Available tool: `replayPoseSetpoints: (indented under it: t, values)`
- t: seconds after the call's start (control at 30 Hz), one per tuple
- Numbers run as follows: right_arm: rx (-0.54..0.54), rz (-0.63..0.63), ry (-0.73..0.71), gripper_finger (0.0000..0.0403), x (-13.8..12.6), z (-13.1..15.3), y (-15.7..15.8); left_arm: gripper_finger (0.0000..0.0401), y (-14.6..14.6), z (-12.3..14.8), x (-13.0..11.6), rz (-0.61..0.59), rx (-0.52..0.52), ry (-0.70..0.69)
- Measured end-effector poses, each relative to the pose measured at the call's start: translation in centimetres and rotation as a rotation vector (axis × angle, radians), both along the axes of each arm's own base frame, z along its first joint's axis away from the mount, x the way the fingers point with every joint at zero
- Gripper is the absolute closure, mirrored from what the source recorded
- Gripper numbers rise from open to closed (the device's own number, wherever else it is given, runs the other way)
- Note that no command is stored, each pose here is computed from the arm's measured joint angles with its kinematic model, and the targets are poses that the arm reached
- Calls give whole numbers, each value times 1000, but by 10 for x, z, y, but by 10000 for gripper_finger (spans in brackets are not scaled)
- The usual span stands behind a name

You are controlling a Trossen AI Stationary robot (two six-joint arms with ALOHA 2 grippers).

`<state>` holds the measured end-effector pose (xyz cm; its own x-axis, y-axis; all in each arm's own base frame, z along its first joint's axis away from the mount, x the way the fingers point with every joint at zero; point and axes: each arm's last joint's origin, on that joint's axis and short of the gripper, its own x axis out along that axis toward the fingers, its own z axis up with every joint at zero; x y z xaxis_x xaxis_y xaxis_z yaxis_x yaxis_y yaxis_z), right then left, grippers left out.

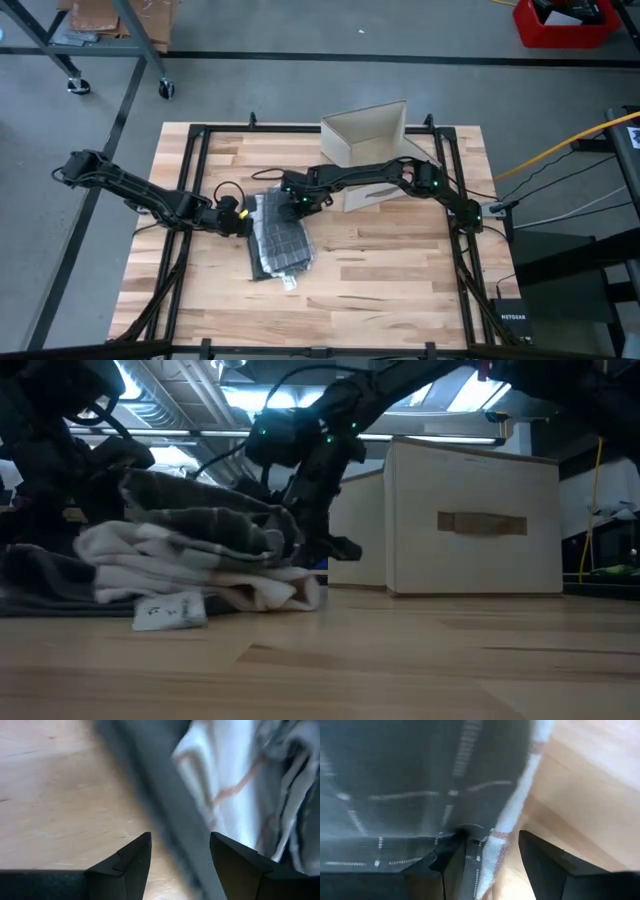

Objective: Fold towel
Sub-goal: Put the stacked kitchen towels into the organizer

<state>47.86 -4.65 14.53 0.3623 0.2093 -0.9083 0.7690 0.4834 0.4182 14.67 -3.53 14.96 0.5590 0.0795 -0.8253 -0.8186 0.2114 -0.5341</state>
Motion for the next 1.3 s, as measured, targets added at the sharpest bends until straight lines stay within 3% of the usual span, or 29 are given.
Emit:
replayPoseSetpoints:
  t: [0.27,0.73,1.03,1.3]
  values:
    - [82,-32,-112,217,15,-11,0,207,0,0,-1,4,3,8]
    - [112,-5,-111,217,15,-12,1,207,0,-5,-10,15,-82,129]
    - [99,23,-155,217,21,-11,23,207,3,-3,-3,62,-90,60]
    - [103,79,-255,217,30,-8,49,207,-1,-13,15,31,-79,35]
